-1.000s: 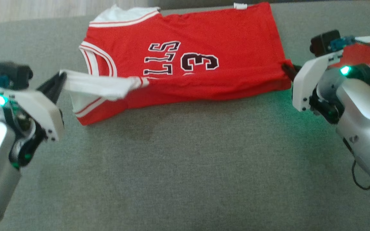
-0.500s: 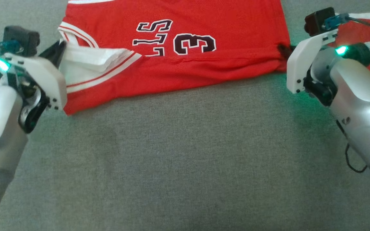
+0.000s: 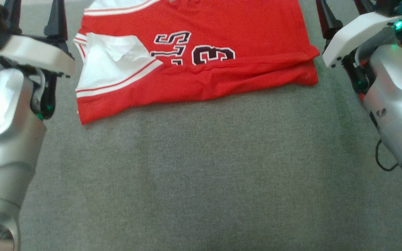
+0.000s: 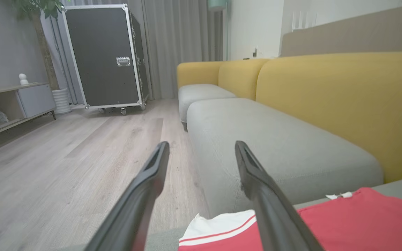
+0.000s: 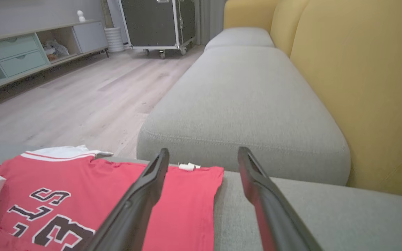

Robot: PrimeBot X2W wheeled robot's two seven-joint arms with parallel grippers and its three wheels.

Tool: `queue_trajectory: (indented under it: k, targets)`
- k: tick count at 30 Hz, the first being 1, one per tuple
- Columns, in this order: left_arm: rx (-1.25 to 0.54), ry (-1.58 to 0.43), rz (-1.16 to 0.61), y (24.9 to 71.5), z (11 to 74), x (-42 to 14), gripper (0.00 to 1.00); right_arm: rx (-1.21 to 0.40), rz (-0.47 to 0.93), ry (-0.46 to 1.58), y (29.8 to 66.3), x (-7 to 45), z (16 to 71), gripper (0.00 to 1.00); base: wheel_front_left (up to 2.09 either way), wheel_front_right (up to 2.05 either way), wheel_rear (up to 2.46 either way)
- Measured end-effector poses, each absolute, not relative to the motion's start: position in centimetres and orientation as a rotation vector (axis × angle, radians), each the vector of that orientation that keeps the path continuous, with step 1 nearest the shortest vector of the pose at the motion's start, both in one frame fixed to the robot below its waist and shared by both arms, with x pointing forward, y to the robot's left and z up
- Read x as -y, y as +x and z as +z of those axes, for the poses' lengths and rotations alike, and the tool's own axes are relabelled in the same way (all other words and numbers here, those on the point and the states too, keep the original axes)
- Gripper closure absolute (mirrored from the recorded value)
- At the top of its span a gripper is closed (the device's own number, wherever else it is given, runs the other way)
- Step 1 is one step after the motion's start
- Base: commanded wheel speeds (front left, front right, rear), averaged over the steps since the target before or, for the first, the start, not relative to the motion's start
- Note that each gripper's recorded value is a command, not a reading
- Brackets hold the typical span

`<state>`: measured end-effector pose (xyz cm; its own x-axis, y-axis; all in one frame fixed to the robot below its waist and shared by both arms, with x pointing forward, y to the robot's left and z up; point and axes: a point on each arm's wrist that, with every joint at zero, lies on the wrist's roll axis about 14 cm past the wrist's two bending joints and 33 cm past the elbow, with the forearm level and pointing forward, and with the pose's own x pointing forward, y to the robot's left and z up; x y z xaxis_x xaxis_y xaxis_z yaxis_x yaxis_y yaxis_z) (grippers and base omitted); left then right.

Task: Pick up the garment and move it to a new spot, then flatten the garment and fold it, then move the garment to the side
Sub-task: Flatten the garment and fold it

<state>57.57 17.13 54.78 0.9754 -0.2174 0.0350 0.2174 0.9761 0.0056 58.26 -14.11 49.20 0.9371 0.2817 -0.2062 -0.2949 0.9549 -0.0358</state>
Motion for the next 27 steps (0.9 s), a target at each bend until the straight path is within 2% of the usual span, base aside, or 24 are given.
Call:
queue_trajectory:
  k: [4,7,15,21,27]
  targets:
    - [0.118,-0.073,-0.195,55.4,57.0,-17.1,0.0,-0.021,0.308,-0.025,58.5,13.3,55.4,0.0,0.0,0.0,0.0]
    - [0.167,-0.115,-0.171,52.9,57.8,-17.1,0.0,0.086,0.291,-0.001,57.2,13.7,58.0,0.0,0.0,0.0,0.0]
    - [0.149,-0.19,-0.068,45.9,54.8,-17.9,0.0,-0.025,0.228,0.074,48.3,12.7,49.6,0.0,0.0,0.0,0.0]
    - [0.1,-0.214,-0.034,43.1,52.3,-17.5,0.0,0.032,0.163,0.07,46.3,14.7,50.7,0.0,0.0,0.0,0.0]
    - [0.115,-0.23,-0.003,42.9,52.3,-18.2,0.0,-0.008,0.156,0.148,44.0,14.5,48.8,0.0,0.0,0.0,0.0]
